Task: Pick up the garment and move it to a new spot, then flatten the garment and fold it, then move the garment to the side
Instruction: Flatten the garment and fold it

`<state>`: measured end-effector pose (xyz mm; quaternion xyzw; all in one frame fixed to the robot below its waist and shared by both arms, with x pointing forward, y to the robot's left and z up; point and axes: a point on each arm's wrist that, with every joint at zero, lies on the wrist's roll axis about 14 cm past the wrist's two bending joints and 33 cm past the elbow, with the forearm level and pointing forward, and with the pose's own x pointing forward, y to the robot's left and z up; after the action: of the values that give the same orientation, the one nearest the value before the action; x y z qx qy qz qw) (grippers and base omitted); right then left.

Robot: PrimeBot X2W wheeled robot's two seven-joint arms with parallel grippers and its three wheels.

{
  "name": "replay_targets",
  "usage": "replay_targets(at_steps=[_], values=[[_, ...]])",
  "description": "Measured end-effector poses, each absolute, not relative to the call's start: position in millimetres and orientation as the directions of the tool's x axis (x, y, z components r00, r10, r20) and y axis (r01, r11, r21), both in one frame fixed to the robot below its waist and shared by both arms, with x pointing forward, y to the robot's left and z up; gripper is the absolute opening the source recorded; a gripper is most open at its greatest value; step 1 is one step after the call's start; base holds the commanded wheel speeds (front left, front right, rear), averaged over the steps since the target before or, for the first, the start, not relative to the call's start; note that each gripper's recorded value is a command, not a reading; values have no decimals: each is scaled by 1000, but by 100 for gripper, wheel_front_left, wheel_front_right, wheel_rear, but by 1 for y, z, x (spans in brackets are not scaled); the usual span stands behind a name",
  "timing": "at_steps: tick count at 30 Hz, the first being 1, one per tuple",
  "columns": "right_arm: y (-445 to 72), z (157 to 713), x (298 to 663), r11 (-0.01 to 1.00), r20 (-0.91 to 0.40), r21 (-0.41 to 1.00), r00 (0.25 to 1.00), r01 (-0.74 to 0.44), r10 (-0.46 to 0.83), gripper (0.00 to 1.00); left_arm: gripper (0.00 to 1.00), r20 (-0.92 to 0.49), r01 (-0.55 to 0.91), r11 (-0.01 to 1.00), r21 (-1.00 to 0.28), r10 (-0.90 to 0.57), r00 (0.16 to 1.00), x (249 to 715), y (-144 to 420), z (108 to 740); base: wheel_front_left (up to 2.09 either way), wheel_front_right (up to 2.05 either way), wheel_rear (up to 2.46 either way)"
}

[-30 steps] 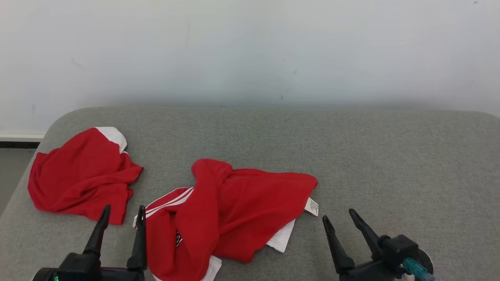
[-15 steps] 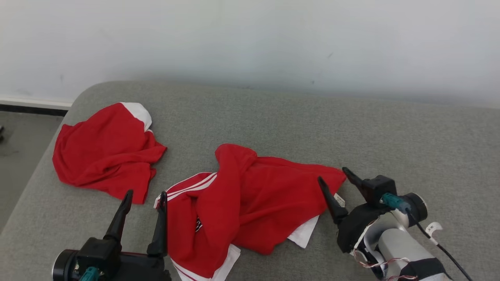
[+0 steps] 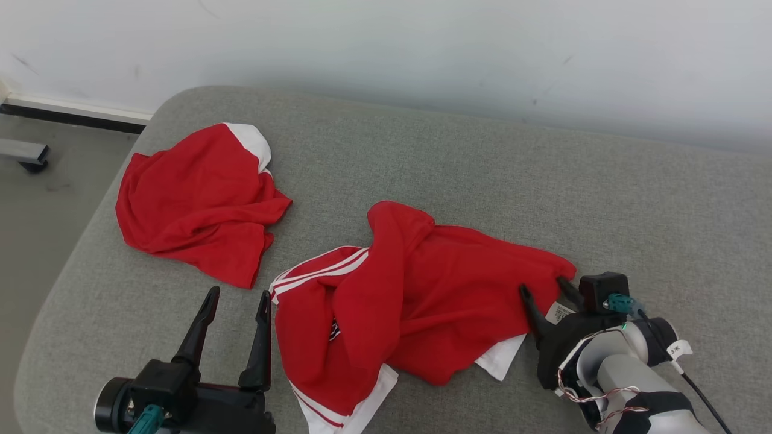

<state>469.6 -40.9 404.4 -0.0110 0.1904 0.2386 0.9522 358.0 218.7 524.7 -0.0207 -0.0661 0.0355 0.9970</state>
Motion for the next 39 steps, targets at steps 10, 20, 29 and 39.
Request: replay_targets(at_steps=[10, 20, 29, 39], values=[[-40, 400, 470, 894, -377, 123, 813, -431, 444, 0, 100, 123, -66, 996, -57, 72, 990, 361, 217, 522, 0, 0, 0], [-128, 452, 499, 955, -217, 54, 930, -291, 295, 0, 100, 132, -58, 995, -75, 68, 989, 359, 212, 524, 0, 0, 0], [-182, 455, 487, 984, -203, 15, 963, -180, 179, 100, 100, 135, -37, 995, -98, 50, 990, 357, 204, 524, 0, 0, 0], [-120, 476, 488, 949, -120, 13, 941, -316, 315, 100, 100, 150, -41, 995, -95, 55, 987, 355, 205, 529, 0, 0, 0]])
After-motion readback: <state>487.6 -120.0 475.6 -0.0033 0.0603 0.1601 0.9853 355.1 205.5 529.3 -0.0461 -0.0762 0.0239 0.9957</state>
